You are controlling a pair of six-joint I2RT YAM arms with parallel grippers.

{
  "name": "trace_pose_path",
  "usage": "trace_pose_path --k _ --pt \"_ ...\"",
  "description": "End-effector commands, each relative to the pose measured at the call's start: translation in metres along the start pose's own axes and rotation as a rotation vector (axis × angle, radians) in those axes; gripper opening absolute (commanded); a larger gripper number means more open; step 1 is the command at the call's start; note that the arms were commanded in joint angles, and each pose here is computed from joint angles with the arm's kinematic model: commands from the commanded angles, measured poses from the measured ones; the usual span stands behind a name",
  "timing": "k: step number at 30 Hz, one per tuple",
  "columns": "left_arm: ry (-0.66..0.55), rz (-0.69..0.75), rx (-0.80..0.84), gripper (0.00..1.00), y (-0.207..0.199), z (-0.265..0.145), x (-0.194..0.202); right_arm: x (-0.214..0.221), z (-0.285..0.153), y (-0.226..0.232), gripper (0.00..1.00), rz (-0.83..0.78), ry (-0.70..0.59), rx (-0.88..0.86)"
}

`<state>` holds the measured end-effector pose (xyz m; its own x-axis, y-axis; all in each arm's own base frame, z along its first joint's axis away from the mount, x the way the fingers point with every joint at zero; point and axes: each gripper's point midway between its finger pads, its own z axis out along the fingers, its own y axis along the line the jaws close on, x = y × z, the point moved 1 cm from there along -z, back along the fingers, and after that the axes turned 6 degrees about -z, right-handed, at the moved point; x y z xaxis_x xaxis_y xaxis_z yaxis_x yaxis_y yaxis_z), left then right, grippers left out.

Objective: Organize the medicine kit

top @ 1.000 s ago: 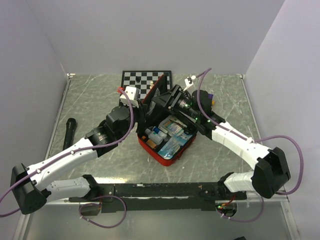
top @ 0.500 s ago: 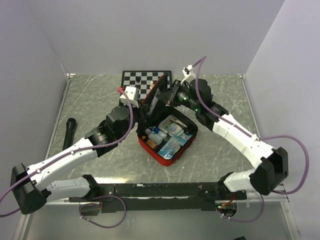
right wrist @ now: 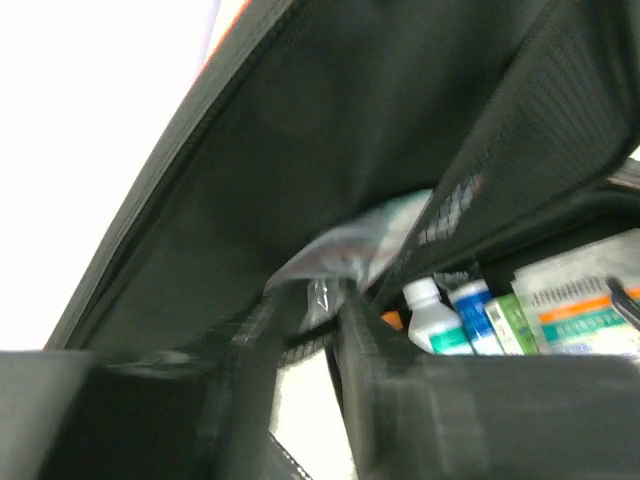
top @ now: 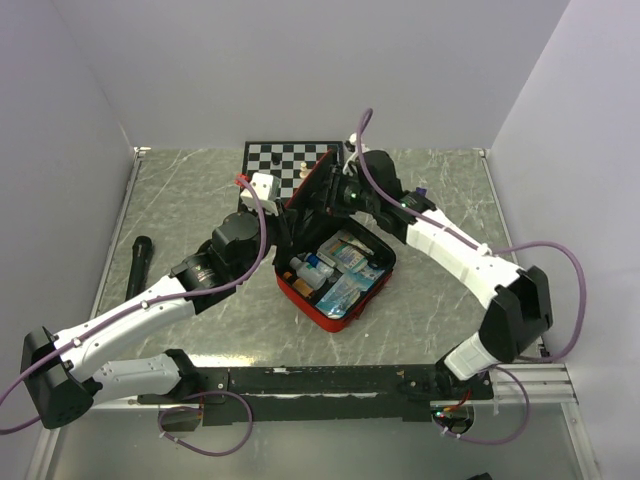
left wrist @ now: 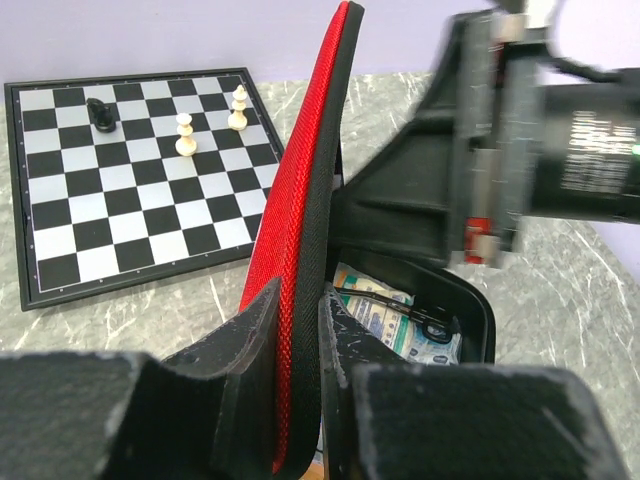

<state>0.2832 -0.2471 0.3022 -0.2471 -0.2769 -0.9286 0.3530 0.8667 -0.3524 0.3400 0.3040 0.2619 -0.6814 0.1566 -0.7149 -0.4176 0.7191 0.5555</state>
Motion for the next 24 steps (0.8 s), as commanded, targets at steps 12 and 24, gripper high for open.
trace_pose_path --k 12,24 --pt "0.032 -0.031 0.053 0.01 -0.012 -0.005 -0.003 -0.023 -0.014 0.019 0.50 -0.153 0.014 -0.033" --pt "0.041 -0.045 0.123 0.01 -0.020 -0.014 0.001 0.000 -0.019 -0.007 0.36 -0.183 0.063 0.065"
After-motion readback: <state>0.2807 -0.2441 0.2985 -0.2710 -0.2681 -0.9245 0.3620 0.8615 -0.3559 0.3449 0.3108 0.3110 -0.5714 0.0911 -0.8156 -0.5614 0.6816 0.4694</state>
